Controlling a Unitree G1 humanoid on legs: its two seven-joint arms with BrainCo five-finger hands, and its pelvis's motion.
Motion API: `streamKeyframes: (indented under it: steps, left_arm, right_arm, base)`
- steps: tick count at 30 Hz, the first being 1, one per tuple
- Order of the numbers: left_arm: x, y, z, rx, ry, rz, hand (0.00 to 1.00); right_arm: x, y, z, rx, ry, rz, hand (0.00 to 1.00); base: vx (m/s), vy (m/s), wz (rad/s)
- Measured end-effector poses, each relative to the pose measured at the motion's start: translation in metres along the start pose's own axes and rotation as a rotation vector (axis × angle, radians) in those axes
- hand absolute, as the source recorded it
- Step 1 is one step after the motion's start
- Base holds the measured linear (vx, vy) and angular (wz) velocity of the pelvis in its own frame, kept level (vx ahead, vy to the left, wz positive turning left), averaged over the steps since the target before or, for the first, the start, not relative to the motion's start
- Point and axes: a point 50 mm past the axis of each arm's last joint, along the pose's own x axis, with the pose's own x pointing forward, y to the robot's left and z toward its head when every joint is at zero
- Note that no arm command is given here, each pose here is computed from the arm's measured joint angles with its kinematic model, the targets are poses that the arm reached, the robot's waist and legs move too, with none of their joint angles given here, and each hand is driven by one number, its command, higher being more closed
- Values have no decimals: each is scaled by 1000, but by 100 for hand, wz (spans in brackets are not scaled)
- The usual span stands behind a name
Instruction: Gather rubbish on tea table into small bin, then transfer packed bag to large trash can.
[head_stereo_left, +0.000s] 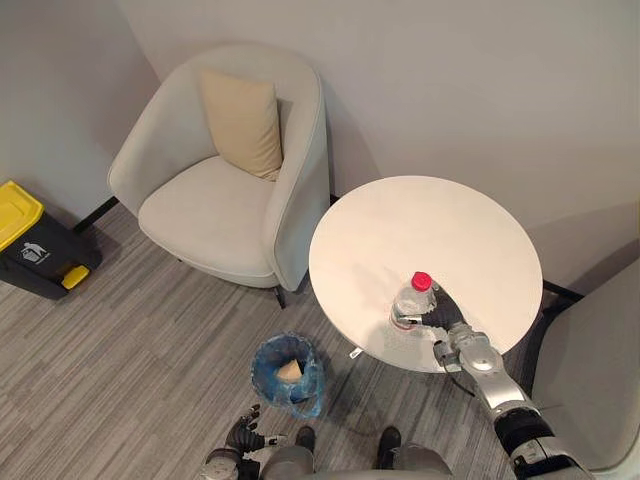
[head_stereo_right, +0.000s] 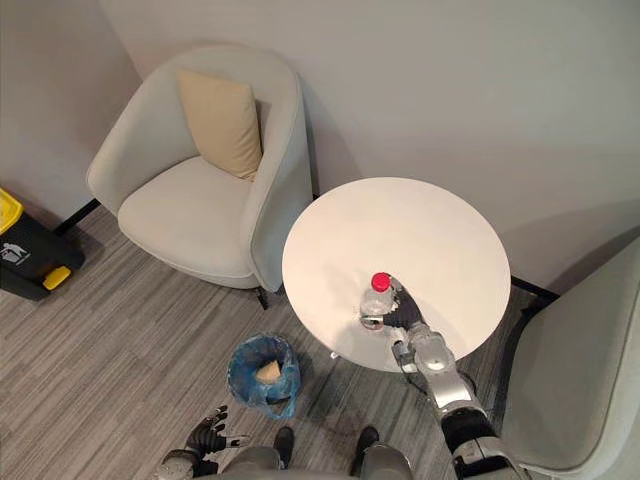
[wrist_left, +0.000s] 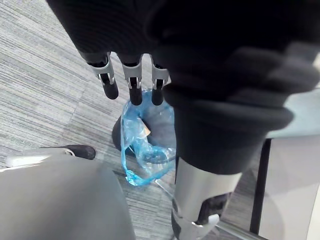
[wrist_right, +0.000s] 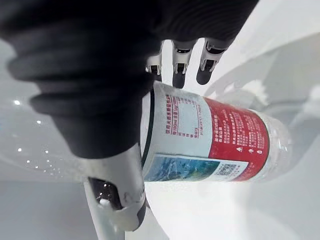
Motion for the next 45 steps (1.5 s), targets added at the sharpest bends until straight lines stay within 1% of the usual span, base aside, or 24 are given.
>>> streamKeyframes:
  steps: [1,9,13,17,22,26,30,39,45]
  left_arm:
    - [0,0,1,0,-4,-1,0]
    - [2,0,6,8,-22,-2,0]
    - [2,0,6,8,-21,-1,0]
    - [2,1,6,8,-22,2,0]
    - [2,2,7,9,-24,9,0]
    - [3,2,10,-1,-30,26,0]
    - [3,2,10,-2,-31,28,0]
    - [2,6,4,-11,-8,41,0]
    - [1,6,0,-14,-3,43,0]
  right_arm:
    - [1,0,1,1,-2,-3,100]
    - [15,0,12,0,-16,-33,100]
    - [18,10,15,-17,-14,3,100]
    - [18,16,19,0,-32,10,100]
    - [7,15,44,21,-174,-18,100]
    - [-11,19,58,31,-266,-26,100]
    - [-25,18,60,53,-298,-38,100]
    - [-49,24,73,79,-395,6,100]
    - [-59,26,76,62,-422,15,100]
  base:
    - [-47,-12,1]
    - [-18,4,5]
    - [0,0,0]
    - [-3,-4,-5]
    - [-9,-3,-14]
    - [12,21,-26]
    - [23,25,-22]
    - [30,11,-13]
    - [-27,28,-18]
